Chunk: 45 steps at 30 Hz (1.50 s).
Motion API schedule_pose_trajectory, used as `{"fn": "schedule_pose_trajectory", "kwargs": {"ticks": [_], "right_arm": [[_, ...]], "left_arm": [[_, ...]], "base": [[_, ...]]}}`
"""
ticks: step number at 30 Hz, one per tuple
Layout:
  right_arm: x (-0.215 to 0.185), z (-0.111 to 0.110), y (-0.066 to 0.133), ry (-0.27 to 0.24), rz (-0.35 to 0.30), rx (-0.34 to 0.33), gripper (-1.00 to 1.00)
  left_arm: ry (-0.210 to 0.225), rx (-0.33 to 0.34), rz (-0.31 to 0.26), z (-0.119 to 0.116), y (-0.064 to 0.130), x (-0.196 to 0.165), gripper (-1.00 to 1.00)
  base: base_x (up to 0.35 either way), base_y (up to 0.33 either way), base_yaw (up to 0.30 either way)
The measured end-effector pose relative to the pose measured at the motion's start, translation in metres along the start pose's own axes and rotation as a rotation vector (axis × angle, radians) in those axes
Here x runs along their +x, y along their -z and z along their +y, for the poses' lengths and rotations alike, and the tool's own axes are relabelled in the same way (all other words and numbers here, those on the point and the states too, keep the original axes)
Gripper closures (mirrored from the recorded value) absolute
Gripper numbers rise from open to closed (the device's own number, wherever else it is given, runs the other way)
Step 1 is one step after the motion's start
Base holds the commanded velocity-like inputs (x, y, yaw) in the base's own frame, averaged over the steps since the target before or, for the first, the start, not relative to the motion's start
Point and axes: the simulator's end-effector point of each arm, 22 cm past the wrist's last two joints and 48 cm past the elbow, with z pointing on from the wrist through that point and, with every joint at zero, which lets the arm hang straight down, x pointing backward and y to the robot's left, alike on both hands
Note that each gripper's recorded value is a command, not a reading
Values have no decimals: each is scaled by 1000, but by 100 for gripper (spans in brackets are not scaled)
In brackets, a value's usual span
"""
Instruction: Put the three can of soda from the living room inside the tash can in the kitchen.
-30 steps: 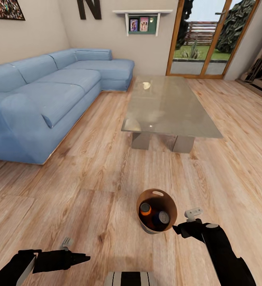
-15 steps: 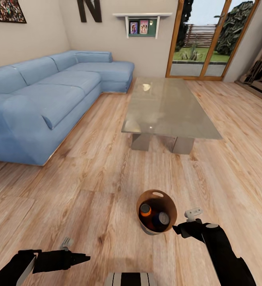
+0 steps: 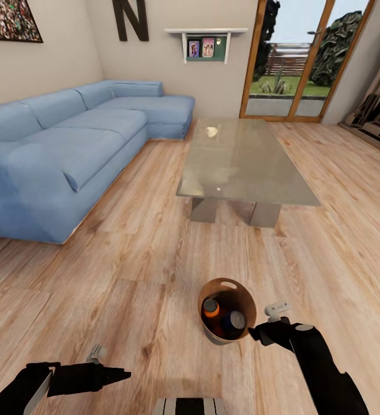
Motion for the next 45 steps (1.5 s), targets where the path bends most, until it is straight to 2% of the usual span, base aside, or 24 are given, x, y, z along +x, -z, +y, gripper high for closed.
{"fn": "schedule_pose_trajectory", "kwargs": {"ticks": [5,23,45], "right_arm": [[-4,4,2,15,-7,-3,-100],[-42,1,40,32,-105,20,-100],[-88,-3,91,36,-138,28,-100]], "left_arm": [[-7,1,-4,-2,1,-2,-100],[-100,4,-47,-33,15,-29,-100],[-130,5,-61,-84,40,-60,-100]], "base": [[0,0,0],[0,0,0],[0,0,0]]}}
